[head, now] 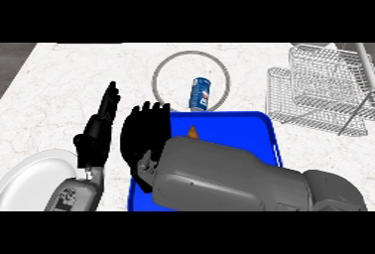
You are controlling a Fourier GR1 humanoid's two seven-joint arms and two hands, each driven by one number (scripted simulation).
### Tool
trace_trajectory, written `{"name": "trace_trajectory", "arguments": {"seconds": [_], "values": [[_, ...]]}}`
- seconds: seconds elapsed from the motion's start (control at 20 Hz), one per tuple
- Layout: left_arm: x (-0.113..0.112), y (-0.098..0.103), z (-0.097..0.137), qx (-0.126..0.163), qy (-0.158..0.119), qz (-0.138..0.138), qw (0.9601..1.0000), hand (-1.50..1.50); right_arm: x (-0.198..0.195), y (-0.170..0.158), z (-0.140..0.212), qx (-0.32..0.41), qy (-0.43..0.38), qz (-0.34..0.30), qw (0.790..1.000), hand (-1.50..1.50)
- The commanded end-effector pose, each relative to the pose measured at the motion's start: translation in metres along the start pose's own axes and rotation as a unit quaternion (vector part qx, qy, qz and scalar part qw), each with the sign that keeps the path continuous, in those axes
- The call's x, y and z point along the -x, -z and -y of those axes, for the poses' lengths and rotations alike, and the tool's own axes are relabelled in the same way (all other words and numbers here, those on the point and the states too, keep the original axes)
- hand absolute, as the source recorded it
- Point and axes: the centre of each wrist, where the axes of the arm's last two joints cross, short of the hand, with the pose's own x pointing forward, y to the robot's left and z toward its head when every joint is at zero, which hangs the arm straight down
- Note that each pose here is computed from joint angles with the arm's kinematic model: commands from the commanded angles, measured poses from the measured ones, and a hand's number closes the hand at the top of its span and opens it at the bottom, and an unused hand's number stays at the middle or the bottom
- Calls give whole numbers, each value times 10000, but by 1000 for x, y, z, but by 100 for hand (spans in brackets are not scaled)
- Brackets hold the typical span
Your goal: Pick the croissant from the tray and place it in the tiered basket
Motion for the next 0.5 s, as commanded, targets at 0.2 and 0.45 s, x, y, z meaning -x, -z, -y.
{"name": "trace_trajectory", "arguments": {"seconds": [0.2,0.45], "values": [[-2,-8,-7,-23,-22,-75,10000,0,-7,-3,-8,127,-740,-1210,9898,-150],[-8,-4,-4,-32,-37,1,10000,0,4,13,-21,160,-598,-1493,9869,-150]]}}
